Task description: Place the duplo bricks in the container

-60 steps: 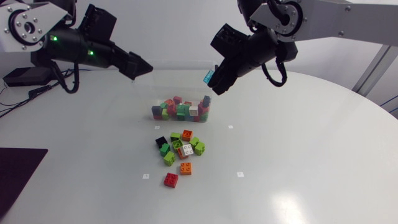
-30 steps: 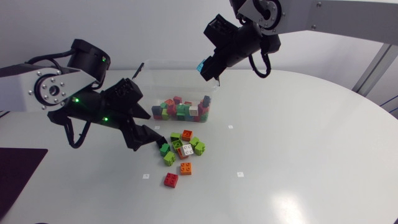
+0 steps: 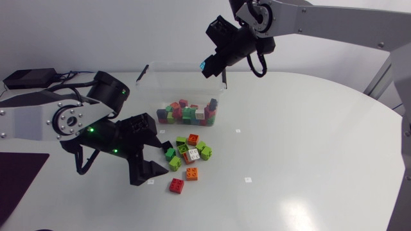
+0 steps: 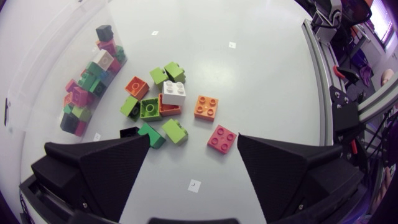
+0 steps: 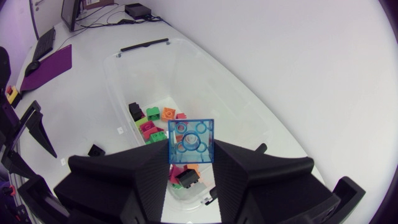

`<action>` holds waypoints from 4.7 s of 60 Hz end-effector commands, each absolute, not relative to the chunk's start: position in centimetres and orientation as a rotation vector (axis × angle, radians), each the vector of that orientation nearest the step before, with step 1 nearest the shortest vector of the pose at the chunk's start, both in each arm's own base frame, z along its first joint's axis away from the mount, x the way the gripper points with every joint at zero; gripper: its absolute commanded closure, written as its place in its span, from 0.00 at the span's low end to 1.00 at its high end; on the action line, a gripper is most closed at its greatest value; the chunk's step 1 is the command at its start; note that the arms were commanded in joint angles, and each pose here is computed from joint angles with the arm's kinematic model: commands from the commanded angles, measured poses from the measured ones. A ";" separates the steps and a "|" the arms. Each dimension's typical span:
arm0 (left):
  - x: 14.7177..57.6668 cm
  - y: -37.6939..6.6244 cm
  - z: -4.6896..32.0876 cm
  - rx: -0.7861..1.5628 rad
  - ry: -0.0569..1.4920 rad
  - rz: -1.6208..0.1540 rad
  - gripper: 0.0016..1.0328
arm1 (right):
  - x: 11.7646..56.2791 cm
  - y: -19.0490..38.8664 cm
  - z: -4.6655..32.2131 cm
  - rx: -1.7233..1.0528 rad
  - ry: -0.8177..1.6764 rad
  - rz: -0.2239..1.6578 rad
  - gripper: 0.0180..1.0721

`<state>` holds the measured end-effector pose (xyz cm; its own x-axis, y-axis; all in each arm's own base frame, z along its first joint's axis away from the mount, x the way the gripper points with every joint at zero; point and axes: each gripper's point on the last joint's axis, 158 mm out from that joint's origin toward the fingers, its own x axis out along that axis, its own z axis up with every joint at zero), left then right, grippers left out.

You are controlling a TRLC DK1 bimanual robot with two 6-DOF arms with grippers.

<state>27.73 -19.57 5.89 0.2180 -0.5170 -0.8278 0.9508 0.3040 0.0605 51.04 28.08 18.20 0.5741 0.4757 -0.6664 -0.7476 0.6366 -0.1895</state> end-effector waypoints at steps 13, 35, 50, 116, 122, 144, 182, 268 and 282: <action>24.0 -20.0 2.0 0.760 0.844 -1.278 0.06 | 54.7 28.3 15.5 -0.480 0.645 0.694 0.40; 23.3 -21.8 -0.8 0.831 0.820 -1.368 0.06 | 52.6 26.5 20.1 -0.460 0.597 0.670 0.10; 23.4 -22.1 -2.9 0.878 0.815 -1.395 0.07 | 47.2 26.0 19.6 -0.474 0.613 0.712 0.09; 23.2 -21.8 -2.1 0.894 0.748 -1.388 0.83 | 34.1 26.7 2.1 -0.539 0.916 0.827 0.09; 23.5 -21.7 -0.5 0.877 0.722 -1.359 0.83 | 34.4 26.7 0.9 -0.541 0.933 0.825 0.09; 27.2 -20.4 7.6 0.728 0.564 -1.198 0.83 | 34.7 27.1 -1.3 -0.561 0.960 0.846 0.09; 36.7 -17.1 16.8 0.473 0.396 -0.902 0.83 | 35.4 29.3 -2.3 -0.588 0.955 0.880 0.43; 40.2 -17.0 20.0 0.398 0.321 -0.841 0.82 | 35.2 27.8 -4.2 -0.735 1.209 0.866 0.46; 42.6 -17.0 20.0 0.351 0.327 -0.817 0.81 | 34.7 28.0 -3.3 -0.732 1.185 0.871 0.66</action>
<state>41.06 -16.98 19.15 0.6295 -0.6434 -0.4357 0.7641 0.6144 0.1966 35.46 28.08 -3.26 0.1433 0.1906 -0.9712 -0.8636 0.5033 -0.0287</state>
